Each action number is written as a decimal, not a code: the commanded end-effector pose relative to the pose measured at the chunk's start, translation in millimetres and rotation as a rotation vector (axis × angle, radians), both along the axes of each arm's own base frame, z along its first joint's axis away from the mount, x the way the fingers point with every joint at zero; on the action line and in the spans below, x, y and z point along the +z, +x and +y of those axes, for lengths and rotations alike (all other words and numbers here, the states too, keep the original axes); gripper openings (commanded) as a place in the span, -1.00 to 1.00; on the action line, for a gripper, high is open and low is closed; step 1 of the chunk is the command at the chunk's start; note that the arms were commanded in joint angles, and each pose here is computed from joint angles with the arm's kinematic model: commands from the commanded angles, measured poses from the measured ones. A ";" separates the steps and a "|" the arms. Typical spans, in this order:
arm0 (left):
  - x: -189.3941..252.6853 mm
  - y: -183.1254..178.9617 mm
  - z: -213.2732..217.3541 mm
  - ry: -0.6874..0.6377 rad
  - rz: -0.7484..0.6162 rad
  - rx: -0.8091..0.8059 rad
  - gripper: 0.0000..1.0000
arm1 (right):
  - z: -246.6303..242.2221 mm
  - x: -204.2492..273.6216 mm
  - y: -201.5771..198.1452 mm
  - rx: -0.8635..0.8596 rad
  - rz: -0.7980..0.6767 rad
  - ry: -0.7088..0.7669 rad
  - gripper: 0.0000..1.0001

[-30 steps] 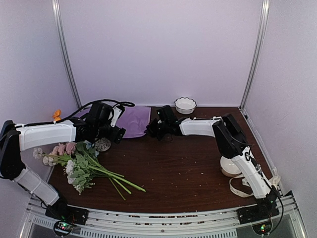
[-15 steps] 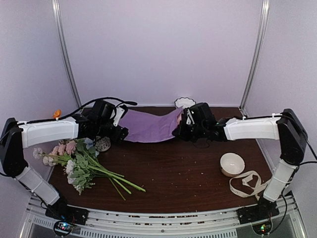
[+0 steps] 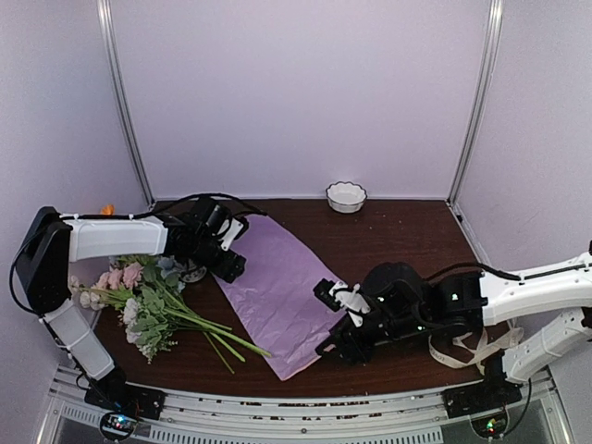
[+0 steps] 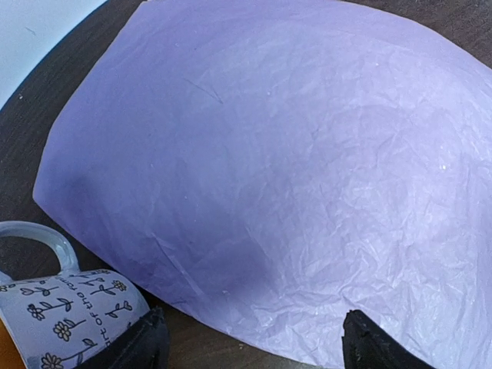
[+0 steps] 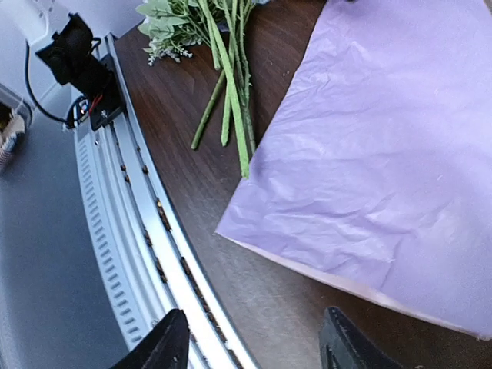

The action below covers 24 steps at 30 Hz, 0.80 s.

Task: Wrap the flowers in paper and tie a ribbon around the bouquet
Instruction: Move the folded wrapping paper to the center of the board.

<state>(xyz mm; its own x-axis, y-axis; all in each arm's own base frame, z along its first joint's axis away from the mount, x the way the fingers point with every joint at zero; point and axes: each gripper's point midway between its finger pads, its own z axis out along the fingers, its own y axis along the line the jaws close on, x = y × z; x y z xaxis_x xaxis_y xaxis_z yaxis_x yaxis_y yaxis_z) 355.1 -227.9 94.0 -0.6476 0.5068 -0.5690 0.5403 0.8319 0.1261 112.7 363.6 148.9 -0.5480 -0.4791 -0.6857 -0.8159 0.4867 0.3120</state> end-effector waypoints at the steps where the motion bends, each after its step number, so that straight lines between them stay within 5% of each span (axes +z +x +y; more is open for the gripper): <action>1: 8.3 -0.2 -3.5 0.005 0.002 -0.018 0.61 | -24.7 22.2 21.3 -0.038 -0.139 -0.027 0.32; 5: 6.7 -7.4 6.4 0.029 0.035 0.018 0.58 | -39.9 32.6 81.0 -0.210 -0.155 -0.082 0.58; 12: -9.2 -32.4 33.4 0.099 0.127 0.101 0.55 | -42.8 5.9 171.4 -0.373 0.050 -0.147 0.54; 24: -44.0 -42.4 35.5 0.119 0.196 0.101 0.54 | 25.8 -44.4 268.3 -0.293 0.243 -0.066 0.36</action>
<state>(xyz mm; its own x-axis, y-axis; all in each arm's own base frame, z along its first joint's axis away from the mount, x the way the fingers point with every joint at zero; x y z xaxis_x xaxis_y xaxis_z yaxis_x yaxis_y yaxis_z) 311.8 -189.1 60.3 -0.7874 0.4897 -0.3744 0.4775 0.8687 0.1318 360.6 362.3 89.1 -0.8172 -0.3279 -0.4739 -0.5179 0.7786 0.3544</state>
